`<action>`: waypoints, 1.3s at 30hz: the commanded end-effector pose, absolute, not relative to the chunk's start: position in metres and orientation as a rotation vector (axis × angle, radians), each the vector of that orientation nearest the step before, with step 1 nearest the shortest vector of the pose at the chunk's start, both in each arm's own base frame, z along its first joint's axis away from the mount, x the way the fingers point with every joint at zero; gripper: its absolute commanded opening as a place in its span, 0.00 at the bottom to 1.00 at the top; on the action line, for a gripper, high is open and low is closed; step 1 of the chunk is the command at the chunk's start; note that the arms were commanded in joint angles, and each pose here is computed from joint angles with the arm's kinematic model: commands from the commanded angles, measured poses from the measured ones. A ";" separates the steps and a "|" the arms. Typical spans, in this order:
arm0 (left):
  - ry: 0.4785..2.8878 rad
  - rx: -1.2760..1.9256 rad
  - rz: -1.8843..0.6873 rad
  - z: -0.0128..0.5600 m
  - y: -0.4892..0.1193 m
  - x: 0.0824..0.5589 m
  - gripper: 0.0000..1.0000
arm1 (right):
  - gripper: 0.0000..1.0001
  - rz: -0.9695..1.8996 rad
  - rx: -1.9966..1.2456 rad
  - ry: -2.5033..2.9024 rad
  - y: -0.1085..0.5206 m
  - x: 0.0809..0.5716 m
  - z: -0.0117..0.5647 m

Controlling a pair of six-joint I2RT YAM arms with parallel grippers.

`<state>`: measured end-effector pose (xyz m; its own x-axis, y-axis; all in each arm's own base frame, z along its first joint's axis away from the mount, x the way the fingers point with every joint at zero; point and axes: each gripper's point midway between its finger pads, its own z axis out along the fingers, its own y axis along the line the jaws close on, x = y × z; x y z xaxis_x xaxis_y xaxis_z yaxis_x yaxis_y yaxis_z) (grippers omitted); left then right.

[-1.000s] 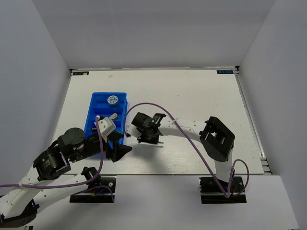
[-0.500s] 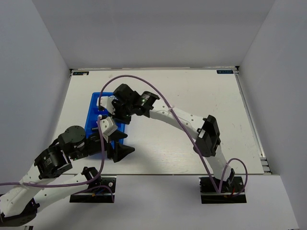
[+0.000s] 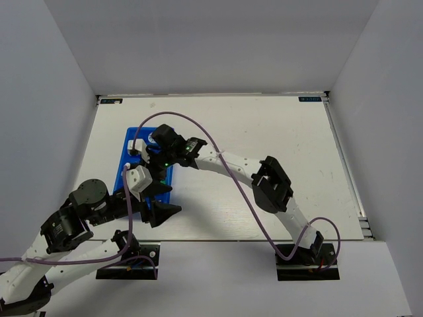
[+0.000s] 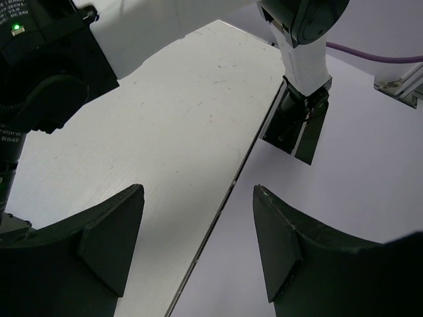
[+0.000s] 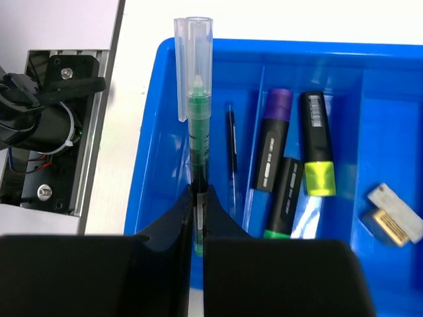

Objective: Sort the stationery into containers
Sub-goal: Place the pen in the storage box, then reset both arms

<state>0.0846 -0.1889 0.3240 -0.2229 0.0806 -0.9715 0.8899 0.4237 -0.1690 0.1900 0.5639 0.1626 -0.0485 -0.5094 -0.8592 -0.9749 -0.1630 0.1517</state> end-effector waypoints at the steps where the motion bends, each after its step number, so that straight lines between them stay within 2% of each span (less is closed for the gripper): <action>1: 1.639 0.891 -0.948 0.315 -0.190 0.084 0.77 | 0.00 1.219 -1.693 1.462 0.578 0.190 0.173; 6: 1.651 0.887 -0.940 0.309 -0.189 0.086 0.77 | 0.00 1.206 -1.768 1.476 0.570 0.184 0.146; 9: 1.659 0.890 -0.940 0.307 -0.191 0.086 0.77 | 0.17 1.181 -1.802 1.464 0.565 0.184 0.141; 11: 1.661 0.887 -0.942 0.306 -0.192 0.087 0.77 | 0.35 1.162 -1.810 1.478 0.563 0.183 0.141; 14: 1.675 0.889 -0.943 0.305 -0.195 0.088 0.77 | 0.47 1.136 -1.821 1.450 0.560 0.185 0.146; 17: 1.674 0.888 -0.942 0.305 -0.195 0.089 0.77 | 0.48 1.124 -1.818 1.434 0.557 0.186 0.156; 20: 1.676 0.878 -0.935 0.306 -0.195 0.091 0.77 | 0.48 1.127 -1.818 1.416 0.553 0.182 0.169; 21: 1.682 0.874 -0.929 0.306 -0.195 0.092 0.77 | 0.44 1.121 -1.813 1.418 0.553 0.183 0.171; 22: 1.685 0.864 -0.935 0.307 -0.195 0.092 0.77 | 0.38 1.111 -1.797 1.431 0.553 0.185 0.174; 23: 1.688 0.863 -0.936 0.307 -0.195 0.092 0.77 | 0.25 1.096 -1.772 1.428 0.552 0.188 0.186; 24: 1.689 0.855 -0.936 0.310 -0.195 0.093 0.75 | 0.00 1.043 -1.714 1.479 0.551 0.197 0.195; 25: 1.702 0.847 -0.936 0.309 -0.195 0.093 0.73 | 0.00 0.874 -1.624 1.562 0.547 0.223 0.196; 26: 1.700 0.843 -0.935 0.311 -0.195 0.094 0.70 | 0.00 0.790 -1.538 1.571 0.545 0.239 0.218; 27: 1.704 0.832 -0.928 0.315 -0.195 0.096 0.55 | 0.00 0.566 -1.363 1.655 0.528 0.280 0.229; 29: 1.720 0.813 -0.900 0.317 -0.194 0.101 0.28 | 0.00 0.429 -1.242 1.676 0.508 0.308 0.250; 30: 1.728 0.808 -0.884 0.317 -0.193 0.104 0.05 | 0.00 0.311 -1.131 1.703 0.476 0.338 0.268; 31: 1.735 0.811 -0.871 0.316 -0.194 0.106 0.00 | 0.00 0.282 -1.133 1.737 0.462 0.342 0.261; 32: 1.752 0.810 -0.853 0.316 -0.196 0.110 0.00 | 0.00 0.249 -1.098 1.771 0.442 0.357 0.261; 33: 1.764 0.810 -0.841 0.313 -0.196 0.112 0.00 | 0.11 0.204 -1.157 1.859 0.421 0.353 0.228; 34: 1.786 0.820 -0.827 0.308 -0.197 0.113 0.00 | 0.32 0.215 -1.157 1.853 0.404 0.349 0.244; 35: 1.804 0.817 -0.803 0.304 -0.197 0.117 0.01 | 0.43 0.175 -1.163 1.884 0.379 0.362 0.241; 36: 1.828 0.828 -0.783 0.297 -0.199 0.120 0.09 | 0.53 0.115 -1.229 1.980 0.349 0.350 0.216; 37: 1.847 0.819 -0.752 0.291 -0.198 0.125 0.46 | 0.69 0.081 -1.239 1.998 0.334 0.349 0.216; 38: 1.873 0.801 -0.720 0.285 -0.196 0.129 0.66 | 0.75 0.018 -1.179 2.057 0.304 0.362 0.215; 39: 1.912 0.796 -0.676 0.270 -0.196 0.136 0.88 | 0.79 -0.009 -1.180 2.140 0.284 0.355 0.204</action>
<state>0.1224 -0.2026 0.2920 -0.3234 0.2030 -0.9242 0.8102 0.5640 -0.1596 0.3660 0.3516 0.2337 -0.2096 -0.6540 -0.7269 -0.7747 0.5647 -0.2846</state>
